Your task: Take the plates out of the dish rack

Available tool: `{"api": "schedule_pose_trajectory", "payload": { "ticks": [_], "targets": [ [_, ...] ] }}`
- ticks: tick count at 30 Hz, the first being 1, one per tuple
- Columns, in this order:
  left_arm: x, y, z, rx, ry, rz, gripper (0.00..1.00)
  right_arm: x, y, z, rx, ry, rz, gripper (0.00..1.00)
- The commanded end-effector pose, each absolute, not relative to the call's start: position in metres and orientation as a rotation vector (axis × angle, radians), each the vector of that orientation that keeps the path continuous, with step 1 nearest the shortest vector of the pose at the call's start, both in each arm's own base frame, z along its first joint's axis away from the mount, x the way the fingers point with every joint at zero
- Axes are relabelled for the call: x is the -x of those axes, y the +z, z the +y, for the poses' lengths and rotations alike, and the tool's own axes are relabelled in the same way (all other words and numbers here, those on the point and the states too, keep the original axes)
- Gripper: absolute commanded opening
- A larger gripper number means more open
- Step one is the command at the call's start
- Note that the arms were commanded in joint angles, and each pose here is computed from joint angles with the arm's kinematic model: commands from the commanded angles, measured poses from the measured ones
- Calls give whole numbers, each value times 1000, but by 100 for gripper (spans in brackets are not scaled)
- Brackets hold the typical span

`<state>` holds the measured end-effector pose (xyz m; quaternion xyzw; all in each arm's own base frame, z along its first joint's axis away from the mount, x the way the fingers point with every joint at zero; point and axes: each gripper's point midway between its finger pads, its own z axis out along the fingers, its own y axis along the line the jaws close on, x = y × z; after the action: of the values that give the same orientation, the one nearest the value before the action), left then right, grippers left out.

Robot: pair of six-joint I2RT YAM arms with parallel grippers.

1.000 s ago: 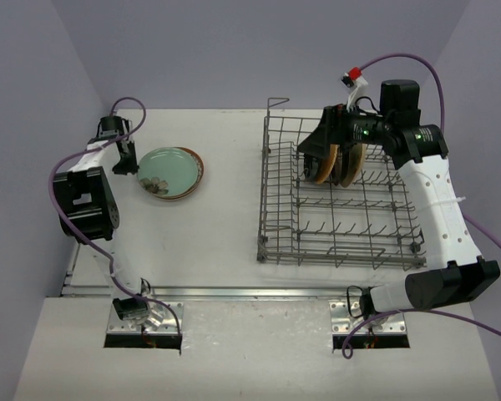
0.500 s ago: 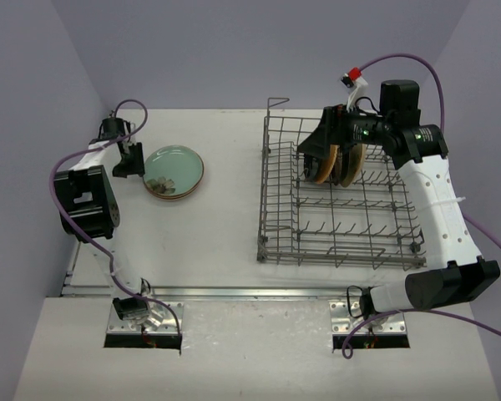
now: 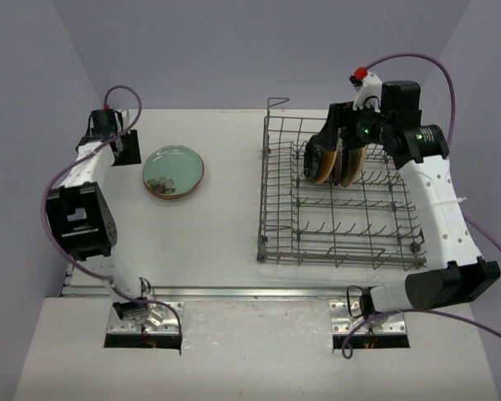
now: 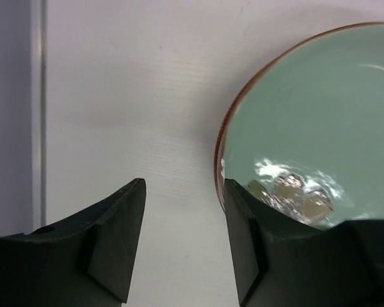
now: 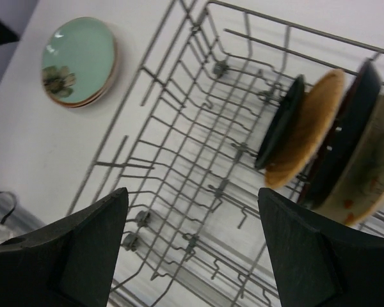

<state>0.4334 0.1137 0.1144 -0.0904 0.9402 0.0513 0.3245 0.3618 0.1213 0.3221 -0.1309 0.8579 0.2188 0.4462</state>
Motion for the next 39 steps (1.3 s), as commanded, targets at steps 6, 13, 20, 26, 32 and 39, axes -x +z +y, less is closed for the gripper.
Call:
{"api": "schedule_pose_trajectory", "payload": {
  "ticks": [6,13,20,26,32,39],
  "targets": [
    [-421,302,11,-96,88,1927,53,-399,301,16,16,-54,2126,68],
    [-409,299,-18,-148,95,1923,54,-430,282,-15,-44,-234,2164,64],
    [-404,304,-18,-159,103,1912,55,-456,253,-29,-48,-292,2215,60],
    [-400,299,-18,-164,110,1918,56,-463,205,-53,-113,-245,2325,56],
    [-402,296,-19,-168,109,1921,56,-457,163,-47,-161,-66,2422,53],
    [-404,294,-18,-170,122,1927,56,-451,139,-22,-162,127,2488,44]
  ]
}}
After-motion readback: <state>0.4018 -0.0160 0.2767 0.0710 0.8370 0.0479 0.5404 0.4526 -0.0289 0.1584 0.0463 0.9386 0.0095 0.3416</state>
